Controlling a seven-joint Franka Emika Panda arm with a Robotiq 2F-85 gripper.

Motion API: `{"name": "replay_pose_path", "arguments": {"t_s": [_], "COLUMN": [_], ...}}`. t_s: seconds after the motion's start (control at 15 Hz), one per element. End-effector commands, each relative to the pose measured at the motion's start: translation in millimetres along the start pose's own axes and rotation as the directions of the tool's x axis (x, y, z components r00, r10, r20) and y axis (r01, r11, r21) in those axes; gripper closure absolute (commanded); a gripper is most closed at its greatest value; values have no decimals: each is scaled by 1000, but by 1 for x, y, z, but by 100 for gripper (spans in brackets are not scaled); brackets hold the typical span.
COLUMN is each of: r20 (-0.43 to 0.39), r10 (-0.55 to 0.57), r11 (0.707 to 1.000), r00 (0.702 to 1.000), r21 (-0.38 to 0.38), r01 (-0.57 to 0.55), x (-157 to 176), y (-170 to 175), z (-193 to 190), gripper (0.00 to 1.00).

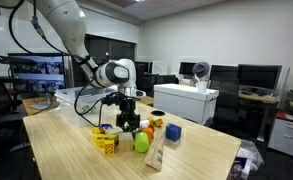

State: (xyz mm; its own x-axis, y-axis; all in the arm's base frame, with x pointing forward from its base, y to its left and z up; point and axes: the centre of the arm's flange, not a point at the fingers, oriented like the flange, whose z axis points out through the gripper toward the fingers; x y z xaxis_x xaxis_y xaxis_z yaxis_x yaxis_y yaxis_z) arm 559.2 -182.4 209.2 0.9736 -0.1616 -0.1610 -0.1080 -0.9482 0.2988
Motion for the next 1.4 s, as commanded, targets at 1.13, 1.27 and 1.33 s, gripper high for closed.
{"name": "replay_pose_path", "arguments": {"t_s": [1.13, 1.27, 1.33], "r20": [-150, -207, -251], "r10": [-29, -56, -89], "r11": [998, 995, 990], "r00": [988, 977, 964], "r21": [48, 68, 83], "r01": [37, 71, 113], "x": [-54, -61, -67], "y": [6, -8, -23], "z": [-189, -222, -246], "gripper": [88, 88, 88]}}
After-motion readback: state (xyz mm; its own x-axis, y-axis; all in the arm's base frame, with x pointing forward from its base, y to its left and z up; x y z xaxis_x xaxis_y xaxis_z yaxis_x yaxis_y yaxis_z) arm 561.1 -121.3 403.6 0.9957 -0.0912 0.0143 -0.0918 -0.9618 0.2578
